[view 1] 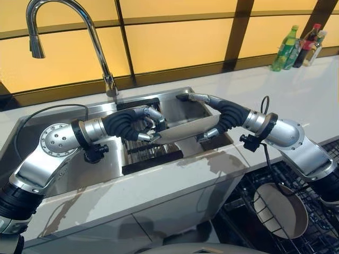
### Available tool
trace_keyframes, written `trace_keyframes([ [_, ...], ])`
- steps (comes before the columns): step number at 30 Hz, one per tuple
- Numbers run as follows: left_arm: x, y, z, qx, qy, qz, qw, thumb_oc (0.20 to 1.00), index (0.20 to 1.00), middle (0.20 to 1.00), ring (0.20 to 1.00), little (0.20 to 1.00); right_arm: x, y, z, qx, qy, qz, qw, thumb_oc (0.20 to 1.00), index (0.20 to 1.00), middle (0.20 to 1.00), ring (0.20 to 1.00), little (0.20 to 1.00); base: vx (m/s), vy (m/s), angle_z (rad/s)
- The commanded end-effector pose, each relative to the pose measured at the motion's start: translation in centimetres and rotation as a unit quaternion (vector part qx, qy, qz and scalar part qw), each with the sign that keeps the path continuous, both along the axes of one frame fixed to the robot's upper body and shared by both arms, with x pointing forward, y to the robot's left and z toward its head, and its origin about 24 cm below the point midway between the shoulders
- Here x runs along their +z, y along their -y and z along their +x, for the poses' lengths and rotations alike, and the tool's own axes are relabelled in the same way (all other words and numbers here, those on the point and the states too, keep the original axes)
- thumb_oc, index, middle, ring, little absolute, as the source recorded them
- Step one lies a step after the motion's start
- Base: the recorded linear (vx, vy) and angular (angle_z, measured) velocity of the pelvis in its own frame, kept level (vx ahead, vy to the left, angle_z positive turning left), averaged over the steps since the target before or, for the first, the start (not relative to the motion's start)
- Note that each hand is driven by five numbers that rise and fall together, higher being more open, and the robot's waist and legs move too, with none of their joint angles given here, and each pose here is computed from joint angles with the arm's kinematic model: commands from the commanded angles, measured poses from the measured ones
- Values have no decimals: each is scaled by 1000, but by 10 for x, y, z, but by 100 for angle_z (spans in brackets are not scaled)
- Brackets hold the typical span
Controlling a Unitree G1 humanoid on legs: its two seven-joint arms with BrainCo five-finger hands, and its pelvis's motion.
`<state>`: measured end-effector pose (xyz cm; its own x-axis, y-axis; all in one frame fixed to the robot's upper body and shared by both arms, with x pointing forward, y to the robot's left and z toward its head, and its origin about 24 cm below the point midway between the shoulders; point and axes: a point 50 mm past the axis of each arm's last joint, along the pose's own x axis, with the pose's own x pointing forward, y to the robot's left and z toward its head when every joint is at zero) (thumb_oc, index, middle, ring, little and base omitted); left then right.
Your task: Pick up plates and place into dishwasher.
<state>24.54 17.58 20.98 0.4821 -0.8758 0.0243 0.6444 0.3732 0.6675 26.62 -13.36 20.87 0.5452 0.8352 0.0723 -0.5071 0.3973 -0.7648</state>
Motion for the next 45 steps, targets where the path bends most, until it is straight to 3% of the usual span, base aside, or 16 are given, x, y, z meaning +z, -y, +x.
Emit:
trace_keyframes([
  [1,27,9,-5,-42,50,-45,997,200,200,200,200,200,4,-17,-8,41,22,-27,999,200,200,200,200,200,-3,4,7],
  [14,27,6,-7,-31,57,-45,997,200,200,200,200,200,-7,-6,-6,16,-6,-61,998,200,200,200,200,200,-1,0,1],
  [24,26,-1,-6,-7,62,-56,996,200,200,200,200,200,-1,3,-3,-21,14,-28,999,200,200,200,200,200,0,0,0],
  [25,26,-3,-6,6,69,-58,996,448,448,448,448,448,0,4,-3,-24,19,-22,999,200,200,200,200,200,0,0,0],
  [26,27,-6,-5,30,87,-62,994,802,802,802,802,802,3,6,-3,-32,26,-13,999,200,200,200,200,200,-55,-24,1],
  [27,30,-10,-3,59,108,-71,990,1000,1000,1000,1000,1000,5,9,-2,-42,34,-4,999,200,200,200,200,200,-49,-24,1],
  [30,38,-39,3,172,134,-156,963,1000,1000,1000,1000,1000,12,24,-1,-76,56,27,995,200,200,200,200,200,-17,-34,0],
  [35,19,-83,-5,329,171,-294,881,1000,1000,1000,1000,1000,9,52,-6,-155,104,62,980,200,200,200,200,200,-8,-41,1],
  [38,17,-91,-10,361,184,-334,851,1000,1000,1000,1000,1000,19,63,-4,-200,137,81,967,200,200,200,200,200,-12,-42,-2],
  [45,8,-97,-15,383,185,-346,836,1000,1000,1000,1000,1000,19,90,-12,-283,176,97,938,200,200,200,200,200,-15,-38,-9],
])
